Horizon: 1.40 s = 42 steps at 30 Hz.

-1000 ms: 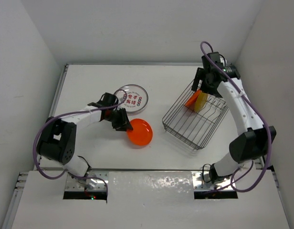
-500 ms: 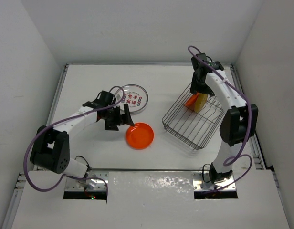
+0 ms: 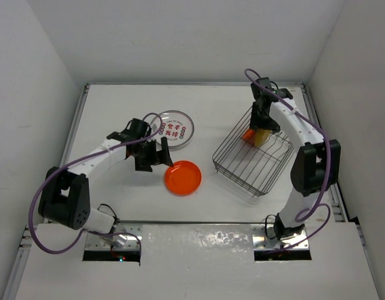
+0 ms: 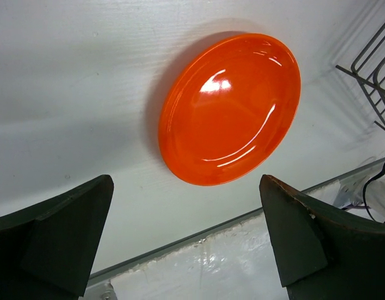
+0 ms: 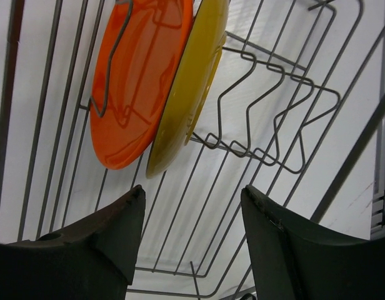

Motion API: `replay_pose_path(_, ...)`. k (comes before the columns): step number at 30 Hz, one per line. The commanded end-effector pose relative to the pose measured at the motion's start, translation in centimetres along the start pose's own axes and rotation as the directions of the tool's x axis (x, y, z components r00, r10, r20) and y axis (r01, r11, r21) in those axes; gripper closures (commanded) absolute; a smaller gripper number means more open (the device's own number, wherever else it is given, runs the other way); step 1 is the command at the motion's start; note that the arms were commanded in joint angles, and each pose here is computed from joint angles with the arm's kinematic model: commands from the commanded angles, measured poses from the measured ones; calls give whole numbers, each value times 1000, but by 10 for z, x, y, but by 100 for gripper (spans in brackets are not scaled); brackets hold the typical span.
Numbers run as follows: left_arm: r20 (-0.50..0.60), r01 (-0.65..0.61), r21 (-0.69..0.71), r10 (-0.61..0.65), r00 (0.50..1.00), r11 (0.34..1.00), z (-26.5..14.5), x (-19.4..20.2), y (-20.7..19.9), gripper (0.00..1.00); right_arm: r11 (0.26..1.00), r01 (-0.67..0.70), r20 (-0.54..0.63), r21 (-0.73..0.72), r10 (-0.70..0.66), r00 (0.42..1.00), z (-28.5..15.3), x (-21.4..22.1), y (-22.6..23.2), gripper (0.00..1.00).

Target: Unload the plates from the dish rack

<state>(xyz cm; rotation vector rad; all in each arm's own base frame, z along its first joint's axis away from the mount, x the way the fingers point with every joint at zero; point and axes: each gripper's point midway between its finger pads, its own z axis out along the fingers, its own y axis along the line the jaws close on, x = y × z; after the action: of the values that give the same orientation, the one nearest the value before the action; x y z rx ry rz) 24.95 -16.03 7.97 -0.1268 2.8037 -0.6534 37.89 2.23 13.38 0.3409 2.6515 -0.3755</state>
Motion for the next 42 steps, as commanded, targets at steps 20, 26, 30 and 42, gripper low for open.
replay_pose_path(20, 51, -73, 18, 72, 996, 997, -17, -15, -12, 0, 1000, 5, 42, 17, -6, 999, 21, -14, 2, 45)
replay_pose_path(26, 52, -77, 23, 76, 996, 997, -18, -17, -14, 0, 999, -39, 55, -2, 39, 998, 26, -21, -5, 49)
replay_pose_path(30, 55, -81, 23, 80, 995, 996, -20, -20, -16, 0, 998, -59, 47, -25, 60, 997, 32, -24, -8, 58)
replay_pose_path(42, 62, -79, 31, 77, 995, 996, -22, -22, -19, 0, 996, -82, 24, -17, 83, 996, 24, -21, -23, 90)
